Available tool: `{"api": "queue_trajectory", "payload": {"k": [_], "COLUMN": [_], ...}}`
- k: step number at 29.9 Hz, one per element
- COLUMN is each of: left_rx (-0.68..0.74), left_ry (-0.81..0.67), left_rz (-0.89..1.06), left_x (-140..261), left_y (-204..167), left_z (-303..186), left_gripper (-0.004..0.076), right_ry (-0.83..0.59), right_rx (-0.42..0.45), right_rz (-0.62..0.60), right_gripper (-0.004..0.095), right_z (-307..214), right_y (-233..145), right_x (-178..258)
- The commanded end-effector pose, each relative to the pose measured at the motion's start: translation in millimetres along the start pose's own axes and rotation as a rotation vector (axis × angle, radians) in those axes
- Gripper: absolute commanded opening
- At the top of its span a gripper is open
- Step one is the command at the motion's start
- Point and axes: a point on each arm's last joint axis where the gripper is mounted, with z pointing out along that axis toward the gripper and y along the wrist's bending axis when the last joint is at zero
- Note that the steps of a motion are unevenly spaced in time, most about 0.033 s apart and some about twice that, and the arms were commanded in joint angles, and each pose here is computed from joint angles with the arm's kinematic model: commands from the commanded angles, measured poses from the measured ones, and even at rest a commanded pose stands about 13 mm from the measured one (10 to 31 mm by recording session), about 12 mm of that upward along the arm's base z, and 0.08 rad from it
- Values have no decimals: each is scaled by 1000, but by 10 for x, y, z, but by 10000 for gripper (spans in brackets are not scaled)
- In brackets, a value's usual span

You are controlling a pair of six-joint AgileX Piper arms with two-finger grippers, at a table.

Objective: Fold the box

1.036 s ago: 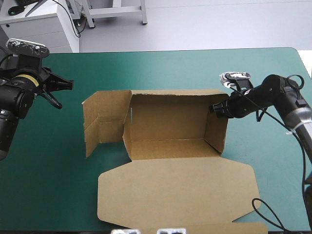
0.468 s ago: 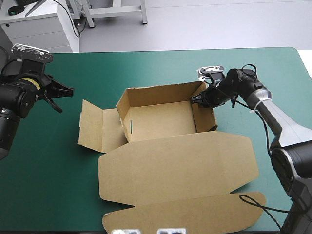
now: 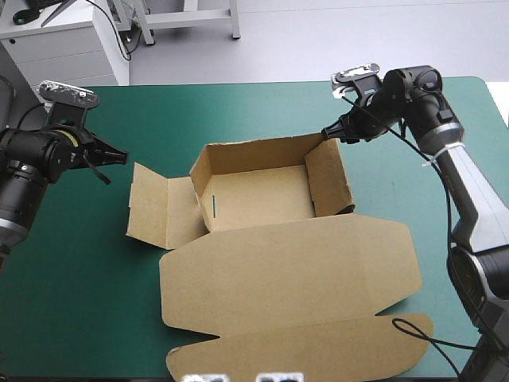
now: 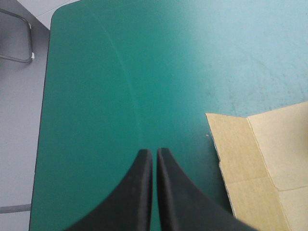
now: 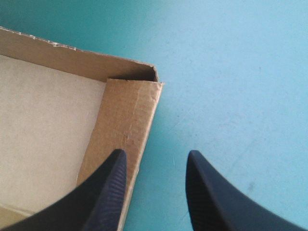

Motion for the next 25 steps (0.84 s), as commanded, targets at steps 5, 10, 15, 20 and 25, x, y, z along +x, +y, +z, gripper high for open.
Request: {"api": "queue_trajectory", "payload": {"k": [5,10,15,20,25], "left_rx": [-43,-3,59,63,59], "left_ry": [-54,-2,47,61,61], "left_rz": [-118,-207,-209,-209,-206], "left_x": [-20,81,137,149,150], "left_y": [222,386,382,378,381], "left_z": [-130,-101,-99,-100,-100], "left_gripper": [12,12,12,11,9], "right_ry": [-19,25,84,152,220], "right_rx": [-22,-76,-82,-109,-121], "right_rz": [36,56,46,54,63], "right_gripper": [333,333,333,333,333], "right_z": [-378,-218,64,398,717], "right_y": [55,91,65,55,37], "right_x": [22,65,66,85,128]}}
